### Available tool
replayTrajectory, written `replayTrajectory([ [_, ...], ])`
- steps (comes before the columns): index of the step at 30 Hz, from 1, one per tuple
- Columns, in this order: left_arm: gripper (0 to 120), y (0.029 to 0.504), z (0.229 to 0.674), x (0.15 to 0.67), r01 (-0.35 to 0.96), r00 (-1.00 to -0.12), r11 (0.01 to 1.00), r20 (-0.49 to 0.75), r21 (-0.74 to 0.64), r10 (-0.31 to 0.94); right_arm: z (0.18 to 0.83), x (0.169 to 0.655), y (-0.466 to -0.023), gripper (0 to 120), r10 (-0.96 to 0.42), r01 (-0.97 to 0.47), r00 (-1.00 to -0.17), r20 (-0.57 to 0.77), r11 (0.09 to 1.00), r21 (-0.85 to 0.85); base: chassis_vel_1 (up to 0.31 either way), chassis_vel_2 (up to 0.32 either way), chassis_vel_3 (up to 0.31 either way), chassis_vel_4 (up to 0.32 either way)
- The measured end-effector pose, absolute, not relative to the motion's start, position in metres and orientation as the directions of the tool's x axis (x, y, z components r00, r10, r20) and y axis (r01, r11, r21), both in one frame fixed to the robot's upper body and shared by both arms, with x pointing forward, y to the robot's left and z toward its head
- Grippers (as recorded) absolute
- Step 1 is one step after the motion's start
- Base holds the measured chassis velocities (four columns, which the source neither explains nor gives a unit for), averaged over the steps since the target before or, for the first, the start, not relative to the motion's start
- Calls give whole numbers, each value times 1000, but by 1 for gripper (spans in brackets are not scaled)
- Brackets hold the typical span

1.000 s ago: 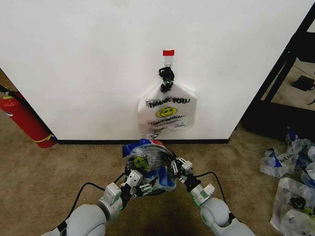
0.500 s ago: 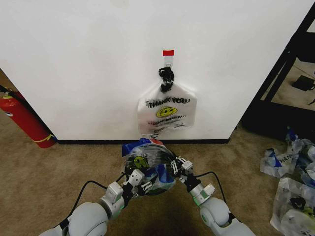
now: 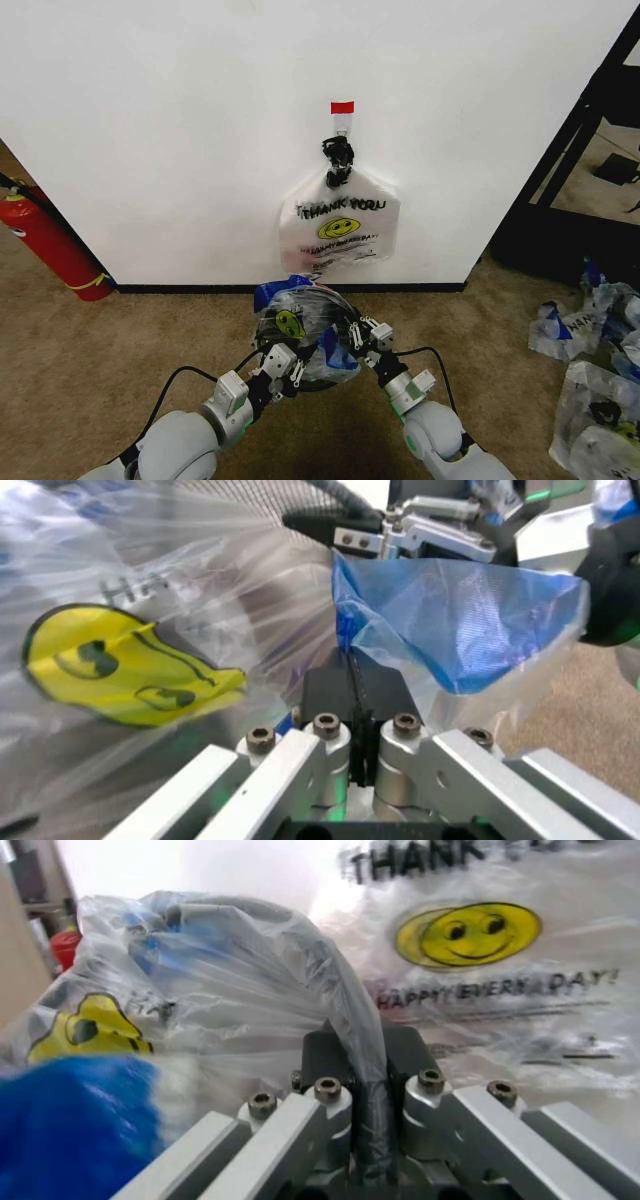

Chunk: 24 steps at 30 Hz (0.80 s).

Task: Pick up the garbage bag from the wall and place it over the trash bin.

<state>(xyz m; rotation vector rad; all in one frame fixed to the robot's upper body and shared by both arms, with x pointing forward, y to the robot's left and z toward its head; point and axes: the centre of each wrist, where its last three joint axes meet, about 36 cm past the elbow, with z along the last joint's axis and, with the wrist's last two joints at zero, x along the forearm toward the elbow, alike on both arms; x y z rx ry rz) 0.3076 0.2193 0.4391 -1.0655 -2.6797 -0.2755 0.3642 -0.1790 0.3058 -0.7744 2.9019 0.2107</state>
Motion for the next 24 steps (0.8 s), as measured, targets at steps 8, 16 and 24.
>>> replayTrajectory([
  [8, 0, 249, 433, 305, 778, -627, 609, 233, 153, 743, 335, 359, -163, 0, -368, -379, -925, -95, 899, 218, 0, 0, 0, 0],
  [16, 0, 276, 422, 318, 829, -555, 495, 277, 259, 785, 361, 361, -162, 0, -292, -286, -956, -39, 888, 359, 0, 0, 0, 0],
  [24, 0, 290, 411, 328, 830, -540, 422, 335, 365, 772, 364, 361, -171, 0, -250, -225, -968, 13, 890, 396, 0, 0, 0, 0],
])
